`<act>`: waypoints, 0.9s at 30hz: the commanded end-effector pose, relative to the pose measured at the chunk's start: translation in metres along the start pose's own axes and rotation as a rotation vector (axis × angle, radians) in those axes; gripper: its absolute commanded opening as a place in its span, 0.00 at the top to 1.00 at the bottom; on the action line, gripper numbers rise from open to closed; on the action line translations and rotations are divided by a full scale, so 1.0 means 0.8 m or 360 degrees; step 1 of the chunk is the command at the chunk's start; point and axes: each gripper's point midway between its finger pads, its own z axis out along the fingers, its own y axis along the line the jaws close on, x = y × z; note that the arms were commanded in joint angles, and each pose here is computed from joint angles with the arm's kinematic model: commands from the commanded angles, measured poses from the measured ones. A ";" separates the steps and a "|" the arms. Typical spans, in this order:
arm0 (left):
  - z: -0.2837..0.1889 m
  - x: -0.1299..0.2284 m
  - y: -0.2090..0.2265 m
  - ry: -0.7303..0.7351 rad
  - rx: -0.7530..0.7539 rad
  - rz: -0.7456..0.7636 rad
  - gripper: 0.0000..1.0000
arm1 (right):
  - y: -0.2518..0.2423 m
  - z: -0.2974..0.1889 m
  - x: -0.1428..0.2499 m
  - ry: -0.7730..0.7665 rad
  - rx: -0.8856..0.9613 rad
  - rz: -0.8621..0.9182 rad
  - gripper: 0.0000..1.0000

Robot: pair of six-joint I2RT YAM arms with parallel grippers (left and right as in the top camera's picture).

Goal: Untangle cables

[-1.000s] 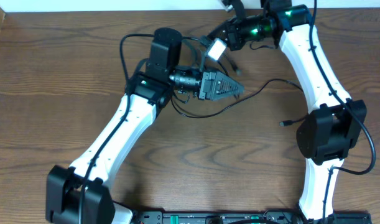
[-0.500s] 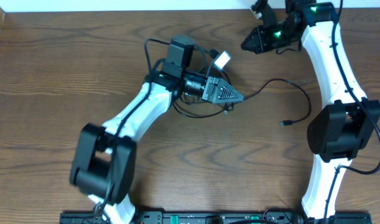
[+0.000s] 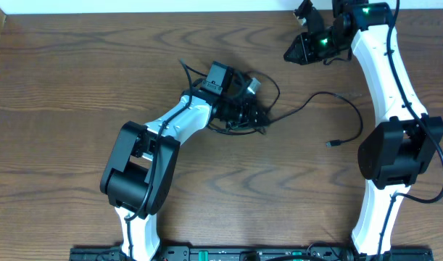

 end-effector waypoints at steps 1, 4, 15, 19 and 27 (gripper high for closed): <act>-0.011 -0.048 0.054 -0.0340 -0.0402 -0.0200 0.78 | -0.002 -0.012 -0.004 -0.0028 0.0032 0.0034 0.85; -0.012 -0.058 0.049 -0.0389 -0.0383 -0.0172 0.46 | -0.001 -0.008 -0.002 -0.0012 0.0070 0.0019 0.75; -0.058 -0.067 0.011 -0.0493 -0.0349 -0.0122 0.30 | 0.005 0.011 0.000 0.0033 0.0264 0.0042 0.58; -0.097 -0.063 0.004 -0.0594 -0.0483 -0.0151 0.30 | 0.007 0.013 -0.006 -0.0006 0.0275 0.0137 0.56; -0.158 -0.032 0.064 -0.0701 -0.1069 -0.0325 0.30 | 0.019 0.043 0.002 0.0050 0.0255 0.0283 0.53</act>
